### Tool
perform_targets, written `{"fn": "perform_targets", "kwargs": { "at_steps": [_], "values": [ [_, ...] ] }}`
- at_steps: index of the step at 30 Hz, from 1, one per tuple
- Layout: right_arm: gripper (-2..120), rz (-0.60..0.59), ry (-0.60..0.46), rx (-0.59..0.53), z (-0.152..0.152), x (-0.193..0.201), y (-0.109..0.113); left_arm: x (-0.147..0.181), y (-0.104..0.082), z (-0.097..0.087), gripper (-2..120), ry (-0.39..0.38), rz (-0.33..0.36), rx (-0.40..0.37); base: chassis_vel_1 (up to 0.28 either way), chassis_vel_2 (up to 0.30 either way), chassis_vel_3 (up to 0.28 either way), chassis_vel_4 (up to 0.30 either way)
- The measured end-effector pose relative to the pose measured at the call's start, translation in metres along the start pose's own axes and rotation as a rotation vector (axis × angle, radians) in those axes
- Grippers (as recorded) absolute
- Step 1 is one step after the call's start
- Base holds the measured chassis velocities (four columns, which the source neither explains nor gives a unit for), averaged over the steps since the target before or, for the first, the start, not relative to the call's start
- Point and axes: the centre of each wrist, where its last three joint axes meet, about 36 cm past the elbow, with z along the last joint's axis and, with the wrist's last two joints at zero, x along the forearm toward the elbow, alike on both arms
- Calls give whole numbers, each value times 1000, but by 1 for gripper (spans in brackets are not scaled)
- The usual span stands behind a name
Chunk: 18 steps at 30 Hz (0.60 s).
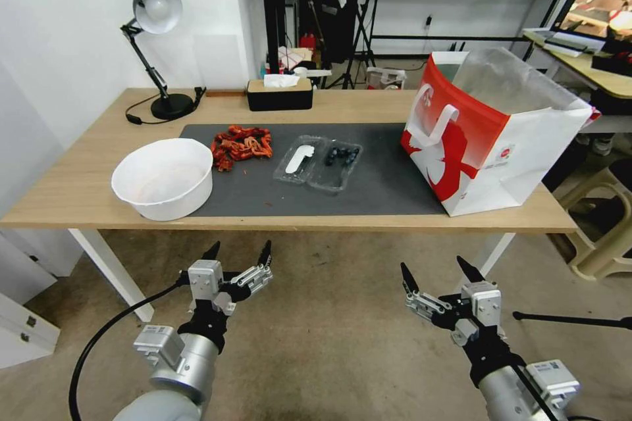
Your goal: Close the takeout container lid, then place the container into the takeout bag.
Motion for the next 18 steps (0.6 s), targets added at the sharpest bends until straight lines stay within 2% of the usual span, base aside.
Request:
{"fn": "perform_targets", "kwargs": {
  "at_steps": [18],
  "values": [
    [100, -62, -28, -58, 1, -37, -15, -1, 2, 5, 100, -8, -9, 6, 0, 0, 0, 0]
  ]
}}
